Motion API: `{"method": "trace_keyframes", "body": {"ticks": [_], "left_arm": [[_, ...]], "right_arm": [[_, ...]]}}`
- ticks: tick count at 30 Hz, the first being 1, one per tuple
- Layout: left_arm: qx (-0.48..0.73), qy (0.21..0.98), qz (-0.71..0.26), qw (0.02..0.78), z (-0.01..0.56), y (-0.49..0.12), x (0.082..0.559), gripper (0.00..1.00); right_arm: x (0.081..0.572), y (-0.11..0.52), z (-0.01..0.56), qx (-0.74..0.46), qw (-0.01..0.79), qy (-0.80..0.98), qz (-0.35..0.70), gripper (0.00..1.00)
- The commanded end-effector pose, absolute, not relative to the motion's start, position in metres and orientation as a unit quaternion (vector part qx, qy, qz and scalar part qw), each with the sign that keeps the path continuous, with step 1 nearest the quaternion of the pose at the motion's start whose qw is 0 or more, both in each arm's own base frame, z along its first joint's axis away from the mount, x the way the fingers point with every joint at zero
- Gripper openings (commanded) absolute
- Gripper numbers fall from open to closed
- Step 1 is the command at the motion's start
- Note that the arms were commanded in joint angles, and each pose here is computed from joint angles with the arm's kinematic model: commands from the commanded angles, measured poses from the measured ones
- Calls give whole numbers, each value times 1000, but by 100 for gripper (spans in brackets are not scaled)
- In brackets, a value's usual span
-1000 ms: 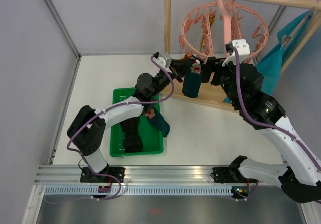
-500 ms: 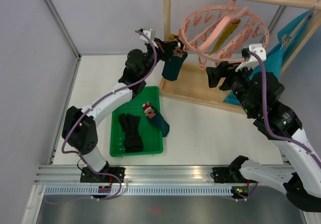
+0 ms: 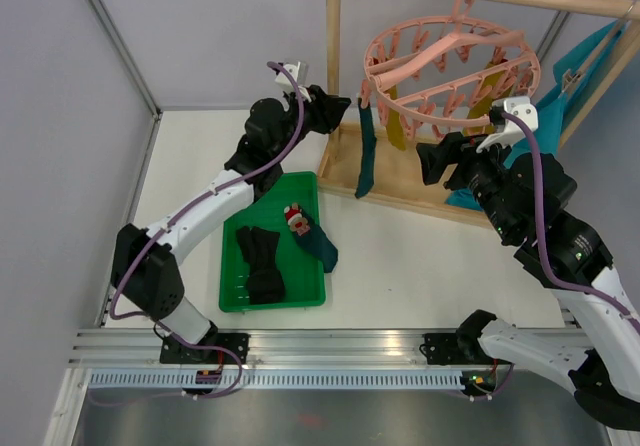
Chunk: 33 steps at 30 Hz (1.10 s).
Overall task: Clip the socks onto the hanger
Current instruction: Clamp the sock onto the hanger, then pick up the sock from the bin.
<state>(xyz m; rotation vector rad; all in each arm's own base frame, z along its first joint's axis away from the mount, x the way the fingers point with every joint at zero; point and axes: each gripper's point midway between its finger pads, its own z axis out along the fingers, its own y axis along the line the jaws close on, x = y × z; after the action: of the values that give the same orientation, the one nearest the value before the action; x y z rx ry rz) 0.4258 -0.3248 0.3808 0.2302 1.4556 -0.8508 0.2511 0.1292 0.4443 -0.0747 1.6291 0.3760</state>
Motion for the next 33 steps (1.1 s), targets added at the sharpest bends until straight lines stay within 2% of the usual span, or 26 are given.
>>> {"method": "trace_keyframes", "body": {"ticks": [1, 2, 4, 5, 7, 11, 14, 24, 33], "left_arm": [[81, 640, -356, 676, 406, -293, 398, 40], [61, 670, -325, 664, 383, -280, 399, 40], [21, 683, -290, 670, 380, -250, 390, 40], [13, 715, -264, 648, 349, -241, 386, 40], [-17, 728, -225, 647, 336, -215, 377, 40], [-68, 782, -152, 600, 254, -177, 359, 45], [-98, 814, -128, 558, 207, -165, 350, 45], [-125, 883, -67, 447, 99, -162, 352, 45], [-139, 910, -83, 383, 46, -182, 351, 48]], "right_arm": [[246, 125, 444, -29, 670, 721, 172, 80], [246, 125, 442, -30, 668, 723, 171, 80], [244, 124, 442, -31, 668, 723, 172, 80], [243, 125, 441, -34, 668, 722, 174, 80], [243, 125, 438, -36, 667, 724, 173, 80], [244, 127, 431, -40, 663, 728, 172, 80], [246, 131, 425, -43, 659, 730, 174, 80], [242, 128, 421, -43, 658, 732, 174, 80], [241, 128, 415, -44, 655, 734, 174, 80]]}}
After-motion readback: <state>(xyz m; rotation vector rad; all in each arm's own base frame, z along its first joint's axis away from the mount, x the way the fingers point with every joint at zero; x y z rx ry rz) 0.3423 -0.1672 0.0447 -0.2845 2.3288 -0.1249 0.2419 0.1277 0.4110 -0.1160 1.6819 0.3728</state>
